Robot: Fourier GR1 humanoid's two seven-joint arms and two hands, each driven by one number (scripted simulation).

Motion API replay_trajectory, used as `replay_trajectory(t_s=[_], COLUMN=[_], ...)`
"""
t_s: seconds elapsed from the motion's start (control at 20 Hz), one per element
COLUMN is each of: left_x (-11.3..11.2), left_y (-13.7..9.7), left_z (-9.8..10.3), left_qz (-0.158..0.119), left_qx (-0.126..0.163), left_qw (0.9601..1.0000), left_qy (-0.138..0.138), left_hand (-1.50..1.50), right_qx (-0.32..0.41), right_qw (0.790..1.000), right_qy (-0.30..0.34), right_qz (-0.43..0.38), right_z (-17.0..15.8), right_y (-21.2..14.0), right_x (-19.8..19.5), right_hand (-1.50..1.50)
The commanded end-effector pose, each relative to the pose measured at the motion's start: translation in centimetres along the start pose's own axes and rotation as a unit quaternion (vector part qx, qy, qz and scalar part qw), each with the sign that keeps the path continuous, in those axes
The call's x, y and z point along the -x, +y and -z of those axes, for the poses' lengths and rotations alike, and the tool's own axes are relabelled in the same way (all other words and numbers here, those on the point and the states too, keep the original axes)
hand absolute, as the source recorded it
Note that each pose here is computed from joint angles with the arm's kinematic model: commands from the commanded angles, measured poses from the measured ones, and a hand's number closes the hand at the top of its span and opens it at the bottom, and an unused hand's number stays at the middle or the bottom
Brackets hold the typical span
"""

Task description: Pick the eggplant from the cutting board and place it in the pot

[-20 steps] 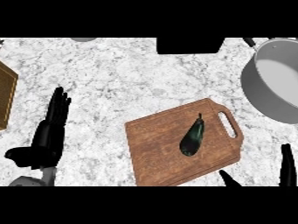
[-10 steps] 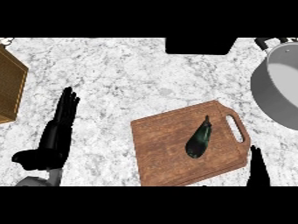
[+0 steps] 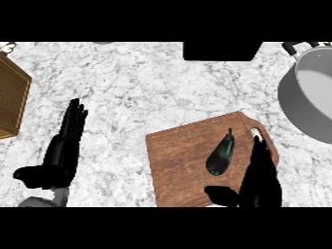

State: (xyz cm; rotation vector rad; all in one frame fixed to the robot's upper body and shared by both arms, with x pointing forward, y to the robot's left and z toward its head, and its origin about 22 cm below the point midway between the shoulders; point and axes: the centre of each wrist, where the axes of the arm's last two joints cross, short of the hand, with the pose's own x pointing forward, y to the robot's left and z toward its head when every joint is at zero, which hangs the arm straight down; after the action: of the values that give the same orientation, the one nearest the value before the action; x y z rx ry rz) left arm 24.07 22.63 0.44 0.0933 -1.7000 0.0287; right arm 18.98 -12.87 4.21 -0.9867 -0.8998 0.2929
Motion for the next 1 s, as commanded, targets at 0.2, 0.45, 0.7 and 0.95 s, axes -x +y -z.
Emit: replay_trajectory(t_s=[0.2,0.45,0.7,0.95], left_x=[1.1,-1.0,-0.8,-0.2], left_y=[-1.1,1.5,-0.3,1.5], left_z=[-0.5,1.2,0.1,0.0], left_qz=[-0.002,0.006,0.002,0.008], left_qx=[0.0,-0.003,-0.002,0.0], left_qw=[1.0,0.9999,1.0,1.0], left_qy=[-0.001,-0.009,0.0,0.004], left_hand=[0.0,0.0,0.0,0.0], right_qx=[-0.043,-0.045,-0.044,-0.035], right_qw=[0.995,0.995,0.995,0.994], right_qy=[0.09,0.079,0.089,0.098], right_qz=[-0.023,-0.029,-0.032,-0.017], right_z=[0.3,1.8,1.1,4.9], right_y=[1.6,2.6,4.6,5.6], right_x=[-1.6,-2.0,-1.9,-1.1], right_hand=[-1.5,-1.5,-1.5,-1.5])
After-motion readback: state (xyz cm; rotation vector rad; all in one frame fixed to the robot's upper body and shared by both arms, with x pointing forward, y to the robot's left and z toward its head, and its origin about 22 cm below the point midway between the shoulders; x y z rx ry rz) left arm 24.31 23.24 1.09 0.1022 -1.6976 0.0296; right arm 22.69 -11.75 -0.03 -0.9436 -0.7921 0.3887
